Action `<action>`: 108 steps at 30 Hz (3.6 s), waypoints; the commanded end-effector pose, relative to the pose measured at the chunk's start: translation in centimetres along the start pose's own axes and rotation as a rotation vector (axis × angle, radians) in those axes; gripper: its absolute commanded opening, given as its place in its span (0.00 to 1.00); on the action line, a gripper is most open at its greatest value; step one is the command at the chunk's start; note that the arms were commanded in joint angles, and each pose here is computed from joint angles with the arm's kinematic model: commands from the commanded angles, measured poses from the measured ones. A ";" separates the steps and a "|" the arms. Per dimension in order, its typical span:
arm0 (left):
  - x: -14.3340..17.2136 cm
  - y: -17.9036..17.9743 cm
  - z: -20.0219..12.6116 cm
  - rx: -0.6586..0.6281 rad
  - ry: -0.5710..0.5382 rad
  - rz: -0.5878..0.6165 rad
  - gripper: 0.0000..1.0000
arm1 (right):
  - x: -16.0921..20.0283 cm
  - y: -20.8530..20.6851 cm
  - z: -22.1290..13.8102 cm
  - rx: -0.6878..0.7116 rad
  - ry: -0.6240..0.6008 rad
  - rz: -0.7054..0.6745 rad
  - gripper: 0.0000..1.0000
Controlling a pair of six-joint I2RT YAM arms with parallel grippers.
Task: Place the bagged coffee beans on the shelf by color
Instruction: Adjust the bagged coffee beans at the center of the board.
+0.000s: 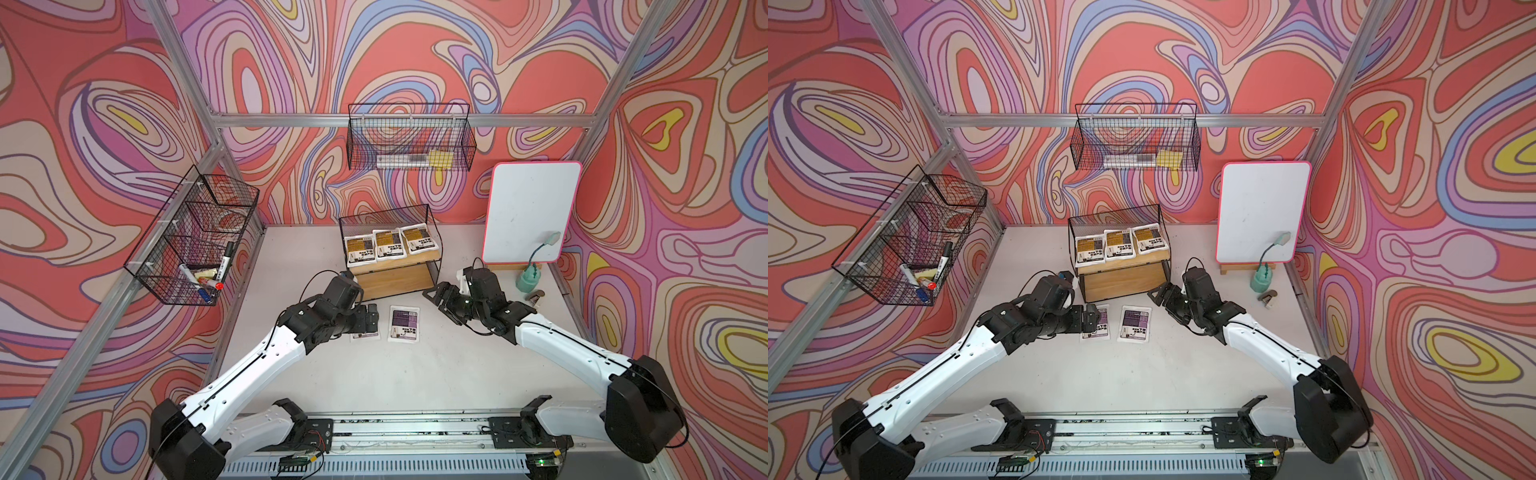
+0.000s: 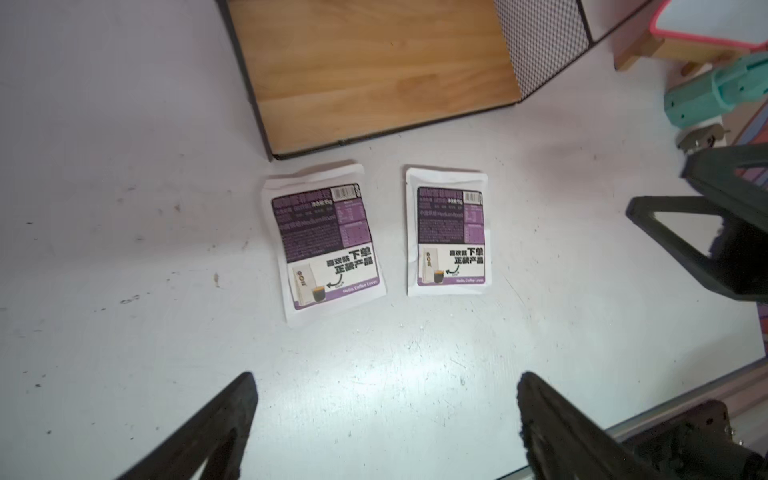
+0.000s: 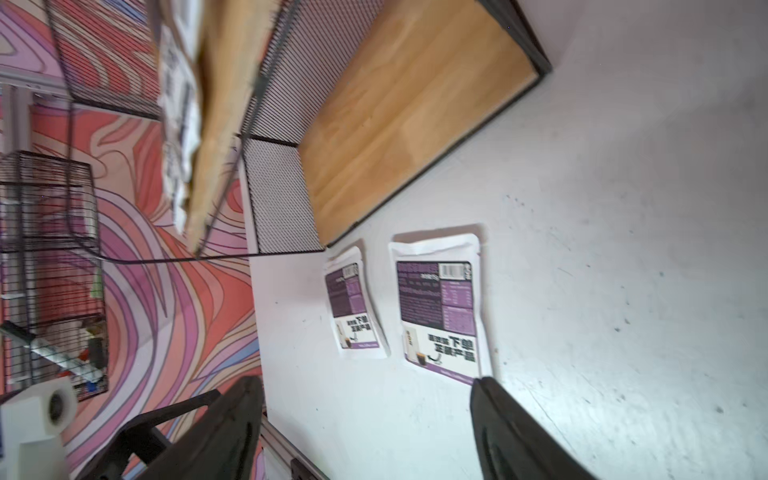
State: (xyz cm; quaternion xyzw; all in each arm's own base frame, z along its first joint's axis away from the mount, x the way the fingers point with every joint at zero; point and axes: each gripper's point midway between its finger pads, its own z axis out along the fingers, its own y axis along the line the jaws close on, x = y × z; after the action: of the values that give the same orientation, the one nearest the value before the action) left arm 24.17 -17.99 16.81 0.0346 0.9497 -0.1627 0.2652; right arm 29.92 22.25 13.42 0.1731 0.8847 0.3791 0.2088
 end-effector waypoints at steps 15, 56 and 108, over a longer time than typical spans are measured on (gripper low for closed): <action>3.3 -6.1 9.1 0.145 0.167 0.236 0.99 | 3.7 -8.0 -0.5 0.146 0.010 0.026 0.80; 6.7 -14.2 13.9 0.419 0.430 0.317 0.99 | 0.0 -10.3 -5.1 0.161 -0.126 0.225 0.81; 6.3 -13.7 17.3 0.237 0.364 0.278 0.99 | -1.6 -9.0 -5.7 0.089 -0.087 0.235 0.81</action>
State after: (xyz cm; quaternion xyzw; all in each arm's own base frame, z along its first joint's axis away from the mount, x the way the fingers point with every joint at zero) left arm 25.69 -35.60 3.67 0.2173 0.9444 -0.2158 0.1194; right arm 26.74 12.39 9.88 0.2982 0.8686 0.3499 0.1850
